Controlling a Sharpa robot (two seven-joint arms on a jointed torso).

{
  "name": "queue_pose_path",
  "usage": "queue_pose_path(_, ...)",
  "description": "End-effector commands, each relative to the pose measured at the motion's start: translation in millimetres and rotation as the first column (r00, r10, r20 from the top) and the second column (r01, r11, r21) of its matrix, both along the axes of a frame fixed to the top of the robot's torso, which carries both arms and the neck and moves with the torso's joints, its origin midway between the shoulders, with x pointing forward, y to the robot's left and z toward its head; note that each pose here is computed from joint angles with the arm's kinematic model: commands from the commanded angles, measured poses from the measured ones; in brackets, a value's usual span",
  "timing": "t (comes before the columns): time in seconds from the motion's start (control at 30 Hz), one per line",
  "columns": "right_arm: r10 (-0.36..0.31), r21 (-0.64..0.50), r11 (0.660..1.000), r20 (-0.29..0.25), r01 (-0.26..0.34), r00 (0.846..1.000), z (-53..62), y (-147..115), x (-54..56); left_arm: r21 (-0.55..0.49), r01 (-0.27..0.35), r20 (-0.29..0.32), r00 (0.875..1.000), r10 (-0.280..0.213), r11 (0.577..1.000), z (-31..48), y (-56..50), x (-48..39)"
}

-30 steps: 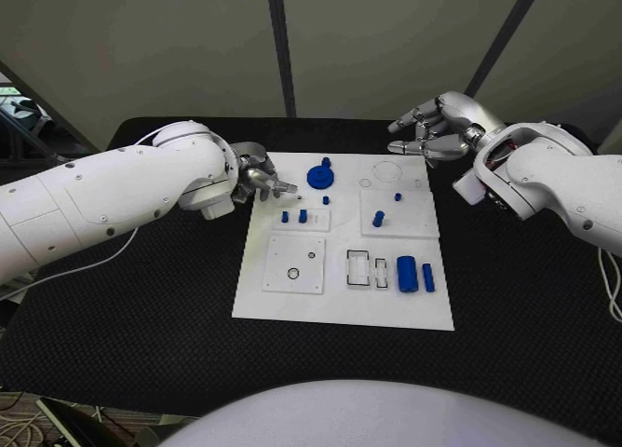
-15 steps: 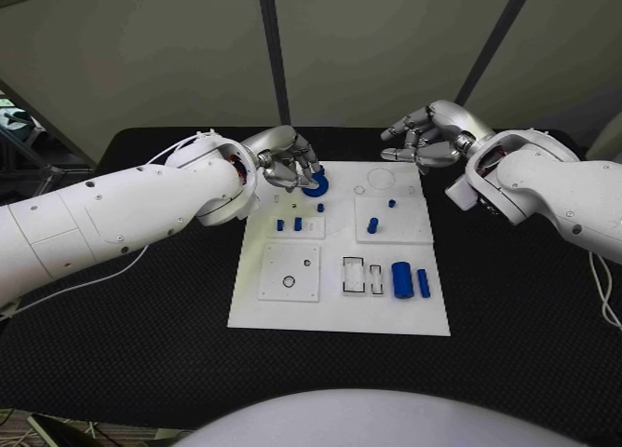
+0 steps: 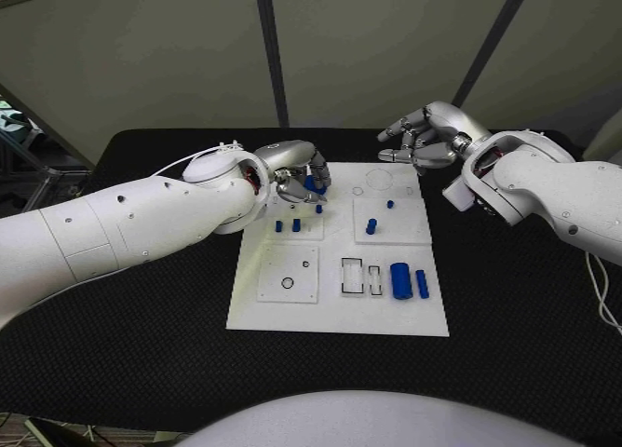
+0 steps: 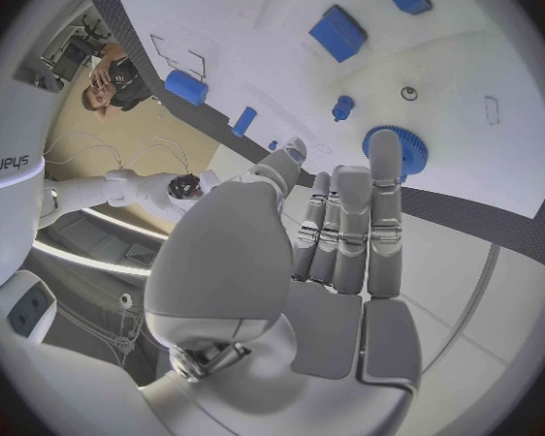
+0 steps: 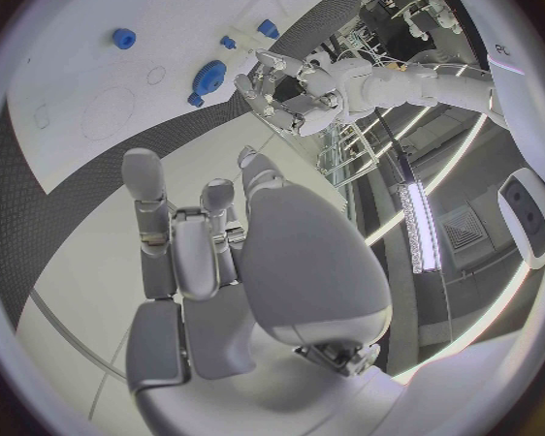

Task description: Assemble the parts on the task board

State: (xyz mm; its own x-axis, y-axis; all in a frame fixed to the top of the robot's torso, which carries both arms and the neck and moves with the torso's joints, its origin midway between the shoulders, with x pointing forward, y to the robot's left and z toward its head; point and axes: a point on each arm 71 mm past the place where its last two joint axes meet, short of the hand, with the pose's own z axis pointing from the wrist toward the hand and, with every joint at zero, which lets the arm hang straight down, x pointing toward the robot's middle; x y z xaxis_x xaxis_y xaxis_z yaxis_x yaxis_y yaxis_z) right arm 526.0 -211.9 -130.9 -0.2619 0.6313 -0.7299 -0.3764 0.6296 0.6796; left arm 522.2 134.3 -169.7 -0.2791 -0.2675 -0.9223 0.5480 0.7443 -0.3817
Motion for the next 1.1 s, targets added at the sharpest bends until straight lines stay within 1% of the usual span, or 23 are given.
queue_pose_path(0.03, 0.008, 0.002, 1.000, 0.011, -0.008, 1.000, 1.7, 2, -0.2, 0.086, 0.042, 0.023, 0.999, -0.044, 0.995, -3.2, -3.6, 0.1)
queue_pose_path(0.23, 0.010, 0.002, 1.000, 0.011, -0.010, 1.000, 1.8, 3, -0.4, 0.109, 0.042, 0.007, 0.999, -0.043, 0.993, -7.8, -5.9, 2.2)
queue_pose_path(0.47, 0.009, 0.002, 1.000, 0.010, -0.009, 1.000, 1.7, 2, -0.4, 0.129, 0.033, -0.012, 0.999, -0.032, 0.991, -13.2, -5.1, 5.1)
queue_pose_path(0.8, 0.012, 0.002, 1.000, 0.008, -0.012, 1.000, 1.5, 4, -0.3, 0.143, 0.038, -0.037, 0.999, -0.033, 0.989, -19.1, -8.4, 5.0)
queue_pose_path(1.1, 0.013, 0.002, 1.000, 0.006, -0.013, 1.000, 1.3, 5, -0.2, 0.150, 0.036, -0.055, 0.998, -0.029, 0.988, -25.2, -9.0, 4.0)
